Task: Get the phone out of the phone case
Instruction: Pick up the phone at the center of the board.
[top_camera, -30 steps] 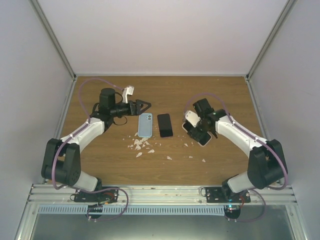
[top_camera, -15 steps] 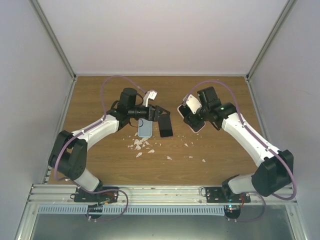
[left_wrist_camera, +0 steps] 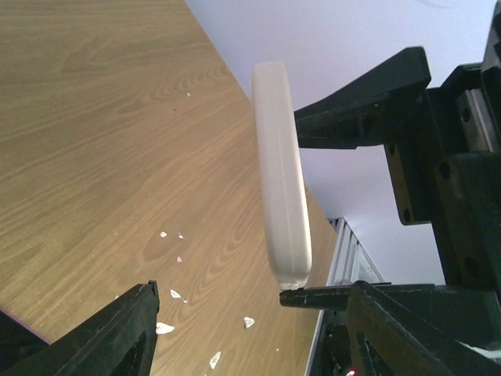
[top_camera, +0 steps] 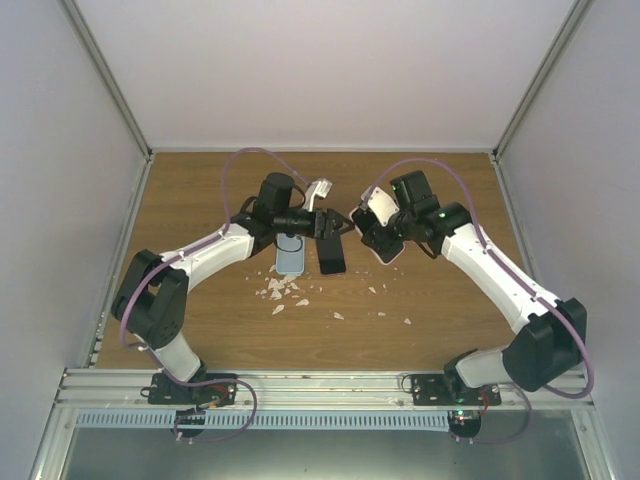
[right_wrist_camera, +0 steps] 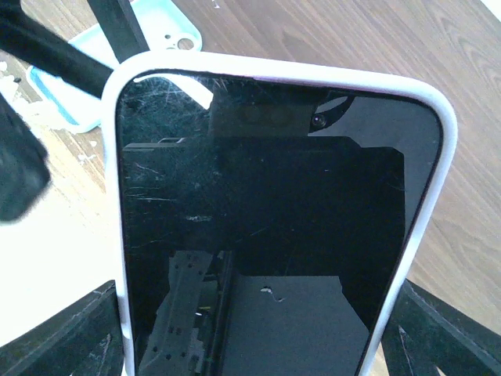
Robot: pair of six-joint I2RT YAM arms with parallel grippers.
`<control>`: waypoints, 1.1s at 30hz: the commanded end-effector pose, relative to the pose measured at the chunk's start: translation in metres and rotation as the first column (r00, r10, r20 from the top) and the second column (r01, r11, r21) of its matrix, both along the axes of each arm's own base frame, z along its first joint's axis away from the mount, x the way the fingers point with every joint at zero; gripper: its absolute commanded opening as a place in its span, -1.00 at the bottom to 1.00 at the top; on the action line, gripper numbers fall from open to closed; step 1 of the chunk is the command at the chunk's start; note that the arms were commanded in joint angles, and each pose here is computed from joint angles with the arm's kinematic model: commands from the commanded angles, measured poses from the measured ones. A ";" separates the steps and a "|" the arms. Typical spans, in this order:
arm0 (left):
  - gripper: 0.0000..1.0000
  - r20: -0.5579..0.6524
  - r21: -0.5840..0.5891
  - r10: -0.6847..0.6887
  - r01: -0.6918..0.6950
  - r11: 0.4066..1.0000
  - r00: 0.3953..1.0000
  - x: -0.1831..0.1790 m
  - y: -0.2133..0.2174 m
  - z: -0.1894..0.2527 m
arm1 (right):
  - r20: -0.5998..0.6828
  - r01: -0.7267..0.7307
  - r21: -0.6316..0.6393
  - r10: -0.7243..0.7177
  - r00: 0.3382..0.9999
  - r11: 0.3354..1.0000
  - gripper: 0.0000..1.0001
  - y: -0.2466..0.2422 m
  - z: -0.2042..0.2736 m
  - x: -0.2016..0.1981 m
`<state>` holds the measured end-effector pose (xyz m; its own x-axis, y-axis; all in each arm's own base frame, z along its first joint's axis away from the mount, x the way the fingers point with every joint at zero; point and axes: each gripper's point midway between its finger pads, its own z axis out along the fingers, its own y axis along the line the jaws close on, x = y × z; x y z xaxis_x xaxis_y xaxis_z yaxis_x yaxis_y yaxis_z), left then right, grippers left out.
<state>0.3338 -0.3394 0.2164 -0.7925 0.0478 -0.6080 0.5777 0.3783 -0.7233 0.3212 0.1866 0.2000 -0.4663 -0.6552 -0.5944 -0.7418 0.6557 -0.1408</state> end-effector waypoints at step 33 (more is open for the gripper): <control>-1.00 0.050 -0.084 -0.144 0.148 0.985 0.988 -0.013 -0.007 0.026 | -0.050 -0.109 0.208 0.122 0.991 0.972 0.99 0.026 0.026 -0.025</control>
<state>0.3244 -0.3556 0.2035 -0.8555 0.0832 -0.5111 0.5079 0.3267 -0.7970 0.3110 0.2069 0.2065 -0.4493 -0.6319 -0.6315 -0.7847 0.6171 -0.0592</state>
